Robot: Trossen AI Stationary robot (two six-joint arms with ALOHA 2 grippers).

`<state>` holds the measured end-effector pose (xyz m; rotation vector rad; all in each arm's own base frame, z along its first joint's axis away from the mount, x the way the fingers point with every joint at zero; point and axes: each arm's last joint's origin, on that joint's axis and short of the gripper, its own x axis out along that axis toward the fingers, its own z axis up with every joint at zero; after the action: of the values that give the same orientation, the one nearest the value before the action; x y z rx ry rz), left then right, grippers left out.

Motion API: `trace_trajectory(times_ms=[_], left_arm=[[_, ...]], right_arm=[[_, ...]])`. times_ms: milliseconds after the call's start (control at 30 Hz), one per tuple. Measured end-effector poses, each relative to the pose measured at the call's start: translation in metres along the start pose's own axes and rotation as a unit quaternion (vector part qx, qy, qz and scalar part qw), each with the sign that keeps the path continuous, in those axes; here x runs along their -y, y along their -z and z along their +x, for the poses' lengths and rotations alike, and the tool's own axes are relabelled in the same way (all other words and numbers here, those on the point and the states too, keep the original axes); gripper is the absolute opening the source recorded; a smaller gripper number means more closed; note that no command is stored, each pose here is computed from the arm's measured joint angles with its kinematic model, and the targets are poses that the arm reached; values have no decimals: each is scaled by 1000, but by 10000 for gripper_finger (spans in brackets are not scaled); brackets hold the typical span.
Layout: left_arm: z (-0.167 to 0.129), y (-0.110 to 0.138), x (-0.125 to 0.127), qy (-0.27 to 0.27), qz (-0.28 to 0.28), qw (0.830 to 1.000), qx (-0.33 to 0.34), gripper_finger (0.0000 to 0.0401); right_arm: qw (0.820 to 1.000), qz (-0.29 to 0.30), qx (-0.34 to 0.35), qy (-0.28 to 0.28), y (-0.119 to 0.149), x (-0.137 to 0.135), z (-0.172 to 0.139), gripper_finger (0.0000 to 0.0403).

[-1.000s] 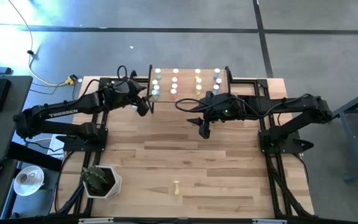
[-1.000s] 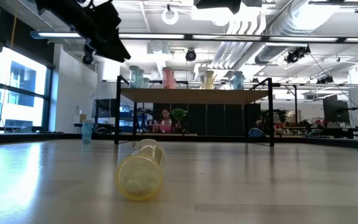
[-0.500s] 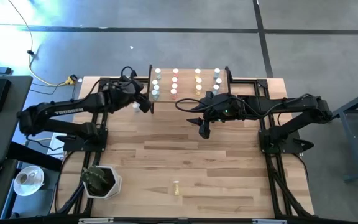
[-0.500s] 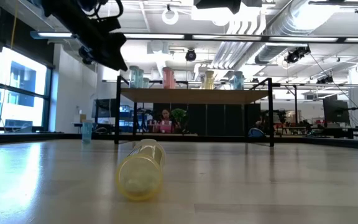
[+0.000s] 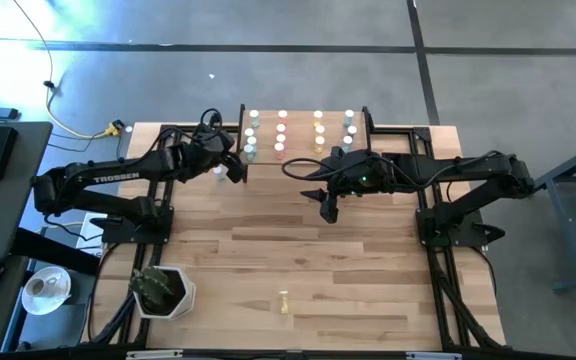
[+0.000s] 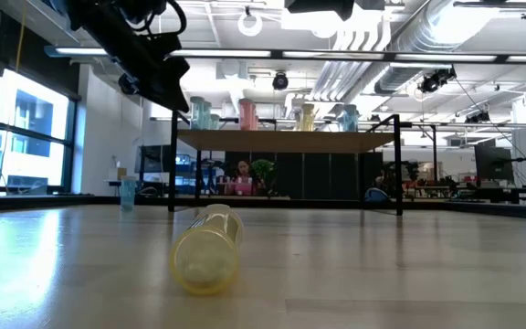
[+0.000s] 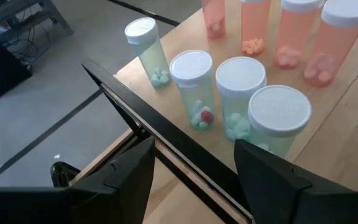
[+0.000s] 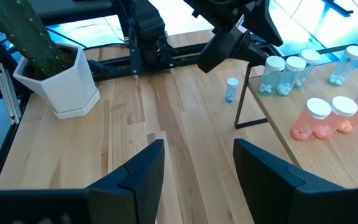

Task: Pick and place medicine bottles onto shelf by color
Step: Put the green pill bottle on the shelf

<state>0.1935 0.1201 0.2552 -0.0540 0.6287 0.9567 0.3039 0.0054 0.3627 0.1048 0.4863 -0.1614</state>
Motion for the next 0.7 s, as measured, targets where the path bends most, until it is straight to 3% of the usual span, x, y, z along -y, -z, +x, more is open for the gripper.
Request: trace_trajectory(times_ms=[700], left_arm=[[0,-3,2,33,-6,999,11,209]], right_arm=[[1000,0,0,0,0,0,0,184]])
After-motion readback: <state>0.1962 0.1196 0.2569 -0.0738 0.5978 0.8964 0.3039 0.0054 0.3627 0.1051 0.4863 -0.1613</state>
